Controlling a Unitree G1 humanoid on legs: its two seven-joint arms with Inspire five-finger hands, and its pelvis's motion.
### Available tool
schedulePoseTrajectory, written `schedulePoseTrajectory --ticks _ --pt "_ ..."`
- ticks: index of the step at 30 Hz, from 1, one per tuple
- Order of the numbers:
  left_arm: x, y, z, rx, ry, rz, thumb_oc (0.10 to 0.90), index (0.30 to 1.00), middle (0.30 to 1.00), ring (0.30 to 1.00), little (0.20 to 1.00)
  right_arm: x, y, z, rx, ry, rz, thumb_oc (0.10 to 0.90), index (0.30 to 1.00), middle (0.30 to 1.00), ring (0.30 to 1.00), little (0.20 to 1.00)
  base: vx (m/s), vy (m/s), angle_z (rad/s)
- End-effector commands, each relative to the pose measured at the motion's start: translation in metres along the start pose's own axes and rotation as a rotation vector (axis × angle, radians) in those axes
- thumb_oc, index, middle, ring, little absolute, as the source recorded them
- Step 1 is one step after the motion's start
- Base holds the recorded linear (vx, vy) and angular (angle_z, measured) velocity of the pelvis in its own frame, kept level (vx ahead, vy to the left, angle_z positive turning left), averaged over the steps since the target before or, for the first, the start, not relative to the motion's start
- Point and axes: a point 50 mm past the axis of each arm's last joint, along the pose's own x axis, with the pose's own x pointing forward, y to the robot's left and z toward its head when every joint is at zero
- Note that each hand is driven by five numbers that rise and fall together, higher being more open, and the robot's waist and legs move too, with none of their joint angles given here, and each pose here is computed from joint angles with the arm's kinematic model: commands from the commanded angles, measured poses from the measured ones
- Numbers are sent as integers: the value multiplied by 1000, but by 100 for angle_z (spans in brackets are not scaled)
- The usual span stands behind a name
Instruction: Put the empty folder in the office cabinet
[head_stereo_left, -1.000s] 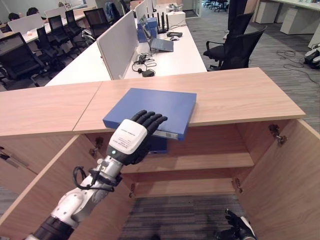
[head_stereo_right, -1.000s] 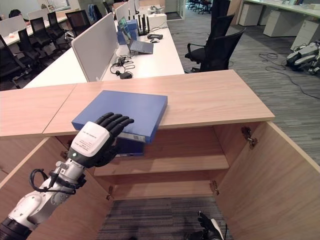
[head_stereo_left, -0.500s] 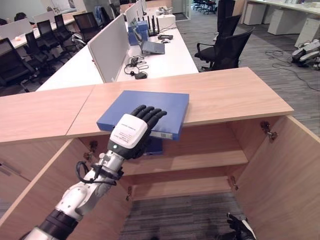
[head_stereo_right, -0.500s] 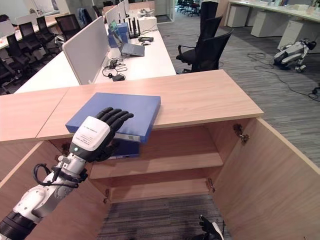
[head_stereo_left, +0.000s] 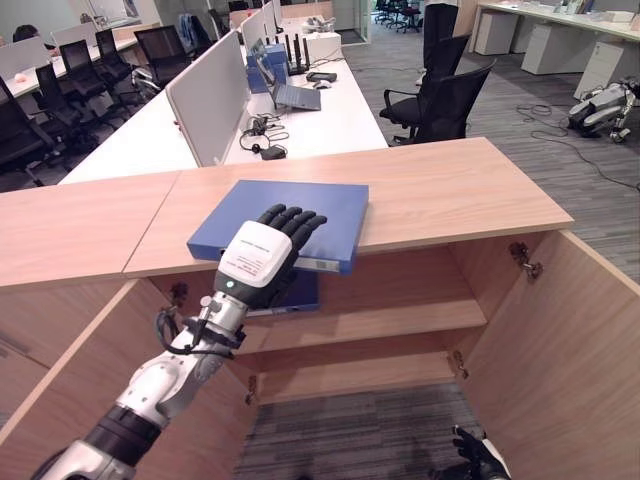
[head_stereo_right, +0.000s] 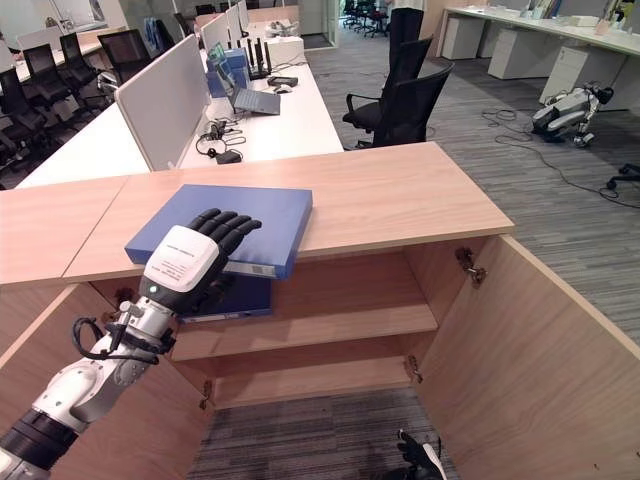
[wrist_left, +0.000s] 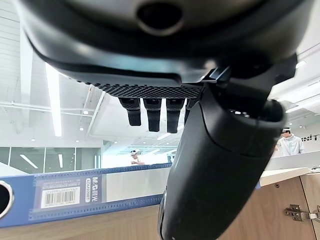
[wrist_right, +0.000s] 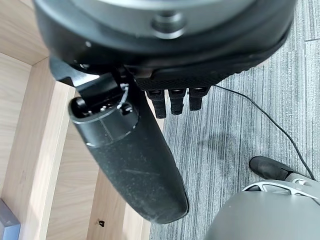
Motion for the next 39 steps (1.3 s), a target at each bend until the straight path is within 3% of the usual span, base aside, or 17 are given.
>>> schedulePoseTrajectory --ticks 1,20,31,32,33,39 --pt "50 53 -10 97 -26 284 800 900 900 900 900 14 -9 49 -8 -185 -46 800 900 900 900 900 0 0 0" --pt "55 25 -8 59 23 195 800 900 900 900 900 11 -13 38 7 -148 -67 800 900 900 900 900 0 0 0" --pt "54 23 -13 75 51 189 800 900 900 900 900 12 -10 40 -1 -154 -60 800 900 900 900 900 -2 -2 -3" --pt "56 22 -12 66 51 188 527 491 491 491 491 12 -10 39 0 -150 -60 800 900 900 900 900 0 0 0" --pt "56 21 -12 60 53 189 400 300 300 300 300 12 -10 39 0 -150 -60 800 900 900 900 900 0 0 0" --pt "58 23 -8 36 43 203 400 300 300 300 300 12 -10 38 12 -144 -58 800 900 900 900 900 0 0 0"
